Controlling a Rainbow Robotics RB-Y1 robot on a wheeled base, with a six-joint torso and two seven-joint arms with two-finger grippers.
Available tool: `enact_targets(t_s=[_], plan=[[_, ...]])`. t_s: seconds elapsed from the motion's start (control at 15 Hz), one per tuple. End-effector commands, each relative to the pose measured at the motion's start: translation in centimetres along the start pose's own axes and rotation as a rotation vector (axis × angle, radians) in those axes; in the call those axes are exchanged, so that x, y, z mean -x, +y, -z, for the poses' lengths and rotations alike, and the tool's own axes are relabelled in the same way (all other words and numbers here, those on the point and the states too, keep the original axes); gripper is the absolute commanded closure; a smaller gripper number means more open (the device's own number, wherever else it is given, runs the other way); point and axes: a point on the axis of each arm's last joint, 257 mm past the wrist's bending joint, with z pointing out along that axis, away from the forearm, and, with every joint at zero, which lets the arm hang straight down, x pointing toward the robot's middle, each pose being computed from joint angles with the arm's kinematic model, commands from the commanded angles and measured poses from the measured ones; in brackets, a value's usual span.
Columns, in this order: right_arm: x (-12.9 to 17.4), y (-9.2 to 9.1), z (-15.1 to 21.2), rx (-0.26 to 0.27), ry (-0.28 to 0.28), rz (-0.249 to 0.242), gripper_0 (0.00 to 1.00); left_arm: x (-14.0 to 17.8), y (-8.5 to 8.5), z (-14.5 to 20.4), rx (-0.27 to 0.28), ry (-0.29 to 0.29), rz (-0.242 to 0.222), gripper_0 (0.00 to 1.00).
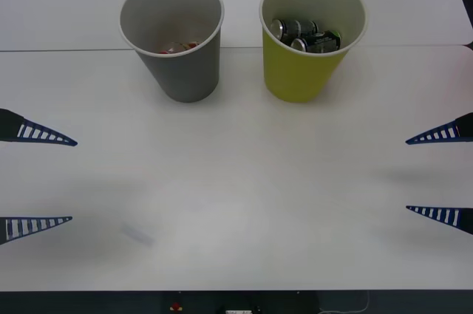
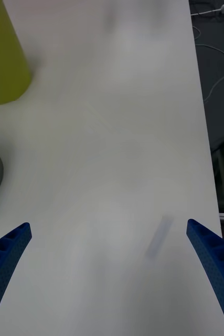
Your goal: Put the can into the green bin and the plastic bottle into the gray bin
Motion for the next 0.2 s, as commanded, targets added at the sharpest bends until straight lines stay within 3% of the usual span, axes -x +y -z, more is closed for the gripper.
enact_targets(t_s=[0.07,0.2], plan=[[0.00,0.00,0.00,0.000,0.000,0.000,0.00,-0.19,0.16,-0.01,0.008,0.005,-0.001,0.00],[0.00,0.00,0.00,0.000,0.000,0.000,0.00,-0.19,0.16,-0.01,0.008,0.005,-0.001,0.00]])
